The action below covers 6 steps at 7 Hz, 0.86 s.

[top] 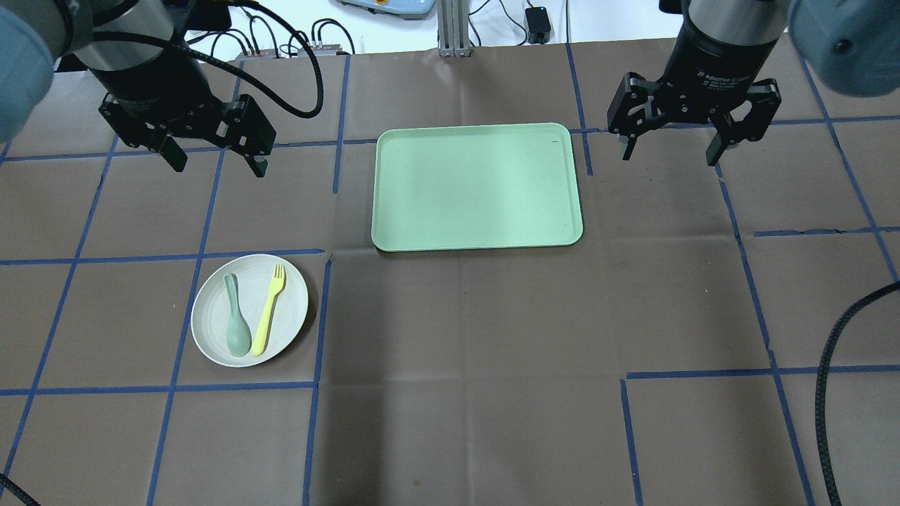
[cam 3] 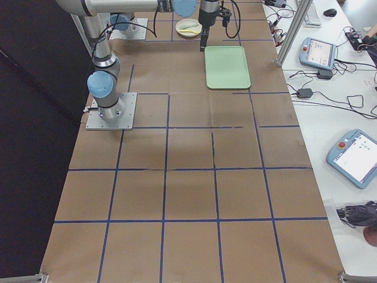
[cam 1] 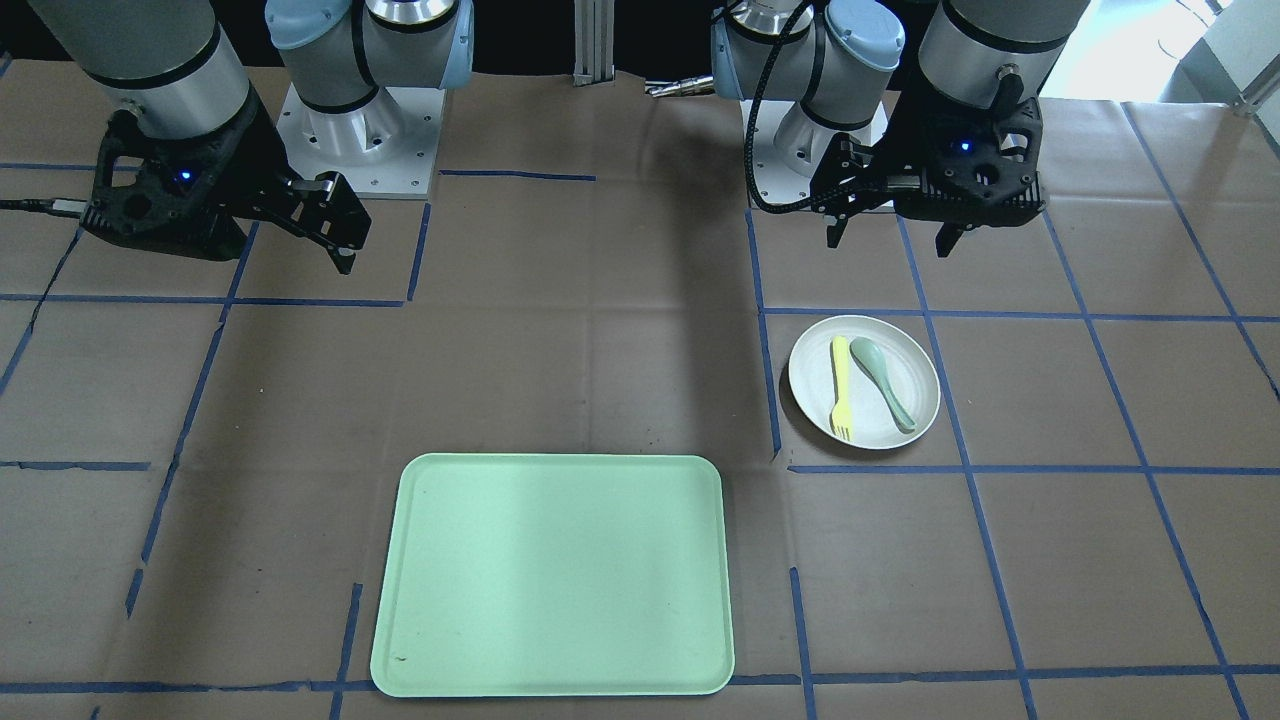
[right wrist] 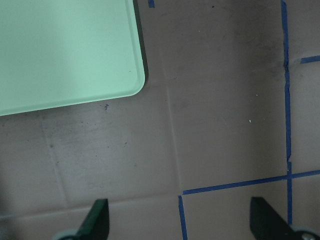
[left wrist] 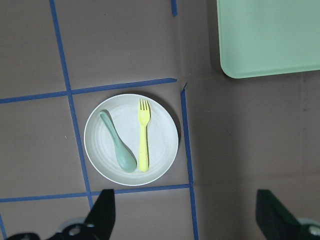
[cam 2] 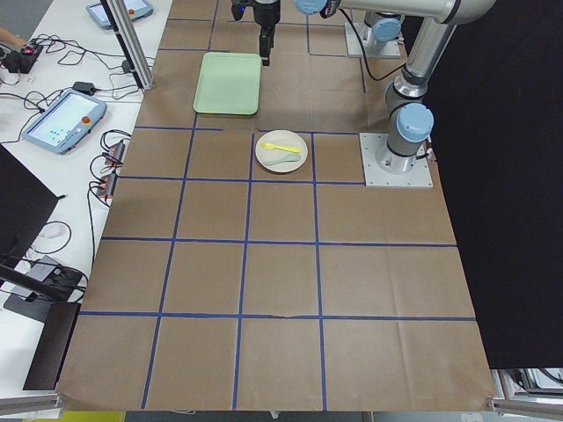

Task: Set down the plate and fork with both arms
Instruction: 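Move the left gripper down toward the white plate's rim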

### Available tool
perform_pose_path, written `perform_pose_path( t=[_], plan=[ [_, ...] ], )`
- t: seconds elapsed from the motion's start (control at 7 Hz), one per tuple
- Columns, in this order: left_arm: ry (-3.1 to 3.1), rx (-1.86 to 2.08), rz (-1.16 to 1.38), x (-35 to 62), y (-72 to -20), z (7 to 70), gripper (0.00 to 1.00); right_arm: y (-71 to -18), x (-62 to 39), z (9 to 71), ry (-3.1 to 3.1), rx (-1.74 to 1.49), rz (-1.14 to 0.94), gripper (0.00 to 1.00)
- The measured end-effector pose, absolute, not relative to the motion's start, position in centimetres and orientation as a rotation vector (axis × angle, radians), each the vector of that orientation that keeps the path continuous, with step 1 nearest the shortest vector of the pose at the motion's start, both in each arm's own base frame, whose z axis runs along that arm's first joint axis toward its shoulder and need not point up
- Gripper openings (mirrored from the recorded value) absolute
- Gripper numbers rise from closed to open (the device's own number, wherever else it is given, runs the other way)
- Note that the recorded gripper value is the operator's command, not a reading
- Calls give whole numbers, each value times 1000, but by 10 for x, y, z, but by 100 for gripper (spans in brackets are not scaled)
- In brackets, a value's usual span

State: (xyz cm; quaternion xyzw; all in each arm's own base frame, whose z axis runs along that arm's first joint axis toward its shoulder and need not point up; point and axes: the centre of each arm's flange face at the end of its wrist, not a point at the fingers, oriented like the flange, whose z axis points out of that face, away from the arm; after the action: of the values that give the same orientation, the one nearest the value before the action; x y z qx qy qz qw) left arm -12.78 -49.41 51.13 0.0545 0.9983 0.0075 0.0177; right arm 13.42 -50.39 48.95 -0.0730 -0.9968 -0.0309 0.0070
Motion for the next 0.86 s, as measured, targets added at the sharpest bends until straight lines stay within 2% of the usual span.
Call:
perform_pose_path(
  t=[0.86],
  plan=[
    [3081, 180, 67, -122, -474, 511, 100, -506, 134, 492, -3122, -219, -38, 100]
  ],
)
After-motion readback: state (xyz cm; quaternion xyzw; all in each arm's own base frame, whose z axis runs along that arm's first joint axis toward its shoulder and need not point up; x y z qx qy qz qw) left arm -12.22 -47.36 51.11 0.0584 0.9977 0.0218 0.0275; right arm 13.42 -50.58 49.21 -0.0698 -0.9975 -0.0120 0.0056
